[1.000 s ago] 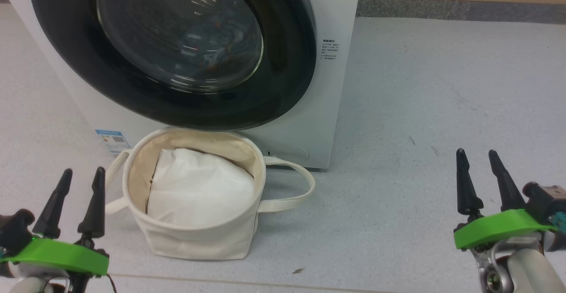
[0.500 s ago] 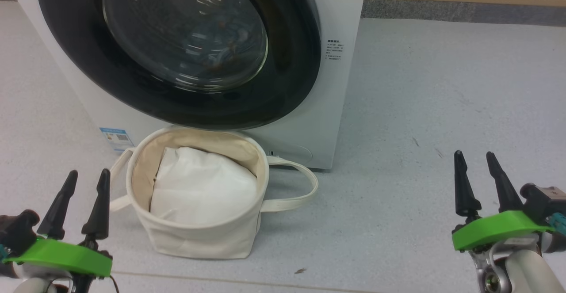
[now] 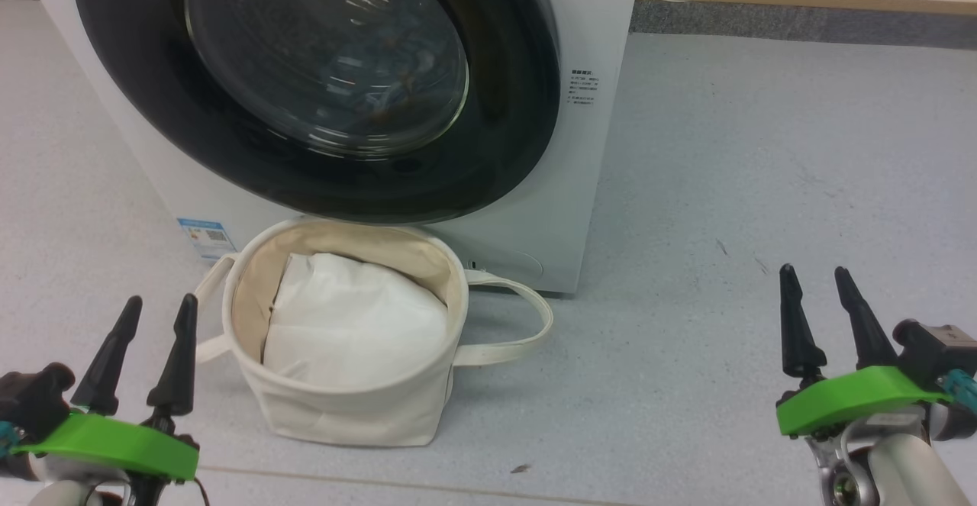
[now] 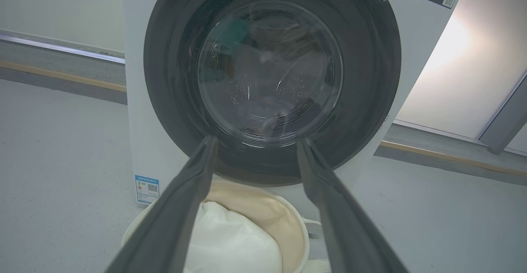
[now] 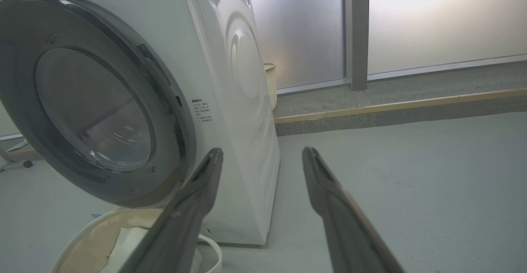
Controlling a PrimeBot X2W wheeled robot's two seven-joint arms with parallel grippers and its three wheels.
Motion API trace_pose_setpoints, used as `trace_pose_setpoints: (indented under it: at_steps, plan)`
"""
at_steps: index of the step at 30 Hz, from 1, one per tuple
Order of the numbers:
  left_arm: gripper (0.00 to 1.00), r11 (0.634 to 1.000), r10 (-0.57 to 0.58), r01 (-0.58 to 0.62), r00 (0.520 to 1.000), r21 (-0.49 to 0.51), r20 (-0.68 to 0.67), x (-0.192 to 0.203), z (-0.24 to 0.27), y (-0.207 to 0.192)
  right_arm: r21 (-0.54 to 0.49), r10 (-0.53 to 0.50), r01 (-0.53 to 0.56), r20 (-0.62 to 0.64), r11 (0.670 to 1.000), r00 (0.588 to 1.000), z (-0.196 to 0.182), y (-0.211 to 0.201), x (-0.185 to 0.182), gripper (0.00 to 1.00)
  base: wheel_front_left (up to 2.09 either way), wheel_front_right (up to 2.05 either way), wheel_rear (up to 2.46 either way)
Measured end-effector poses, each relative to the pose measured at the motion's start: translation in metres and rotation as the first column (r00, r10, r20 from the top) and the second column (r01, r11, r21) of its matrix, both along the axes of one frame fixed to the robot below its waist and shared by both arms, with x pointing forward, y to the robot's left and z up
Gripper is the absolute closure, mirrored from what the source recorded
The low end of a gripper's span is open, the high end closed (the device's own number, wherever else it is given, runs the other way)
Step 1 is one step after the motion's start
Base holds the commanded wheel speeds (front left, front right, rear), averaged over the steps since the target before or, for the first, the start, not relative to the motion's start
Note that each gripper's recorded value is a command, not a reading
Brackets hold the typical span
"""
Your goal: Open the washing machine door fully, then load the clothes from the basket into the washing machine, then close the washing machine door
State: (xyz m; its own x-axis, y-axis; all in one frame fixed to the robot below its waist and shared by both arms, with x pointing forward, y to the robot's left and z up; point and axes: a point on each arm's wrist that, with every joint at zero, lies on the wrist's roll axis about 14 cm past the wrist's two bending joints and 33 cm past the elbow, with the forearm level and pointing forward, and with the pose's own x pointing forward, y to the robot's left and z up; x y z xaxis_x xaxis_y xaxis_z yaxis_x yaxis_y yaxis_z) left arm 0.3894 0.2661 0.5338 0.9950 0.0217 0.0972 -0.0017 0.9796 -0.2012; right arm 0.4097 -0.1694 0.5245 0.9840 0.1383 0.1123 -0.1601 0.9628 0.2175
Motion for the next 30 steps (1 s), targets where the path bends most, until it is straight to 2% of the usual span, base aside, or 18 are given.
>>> trace_pose_setpoints:
  at_steps: [6, 7, 14, 16, 30]
  plan:
    - [0.00, 1.000, 0.003, -0.003, 1.000, -0.001, -0.001, 0.000, 0.000, 0.002, 0.005, 0.003, -0.003, -0.006, 1.000, 1.000, -0.002, 0.002, 0.000, 0.00, 0.00, 0.00, 0.00]
    - [1.00, 1.000, 0.002, -0.002, 1.000, -0.002, -0.002, 0.000, 0.000, 0.001, 0.005, 0.003, -0.003, -0.006, 1.000, 1.000, -0.002, 0.002, 0.000, 1.00, 0.00, 0.00, 0.00]
    - [1.00, 0.997, -0.003, -0.011, 0.984, -0.075, -0.177, -0.025, -0.064, -0.017, 0.021, -0.008, 0.012, -0.177, 1.000, 0.984, -0.059, 0.004, -0.024, 1.00, 0.00, 0.00, 0.00]
    - [1.00, 0.996, -0.005, -0.013, 0.981, -0.088, -0.195, -0.029, -0.071, -0.019, 0.029, -0.009, 0.015, -0.197, 0.999, 0.980, -0.064, 0.004, -0.028, 1.00, 0.00, 0.00, 0.00]
    - [1.00, 0.975, 0.011, -0.051, 0.982, -0.215, -0.187, -0.024, -0.065, -0.020, 0.159, -0.034, 0.071, -0.224, 0.985, 0.974, -0.062, -0.005, -0.026, 1.00, 0.00, 0.00, 0.00]
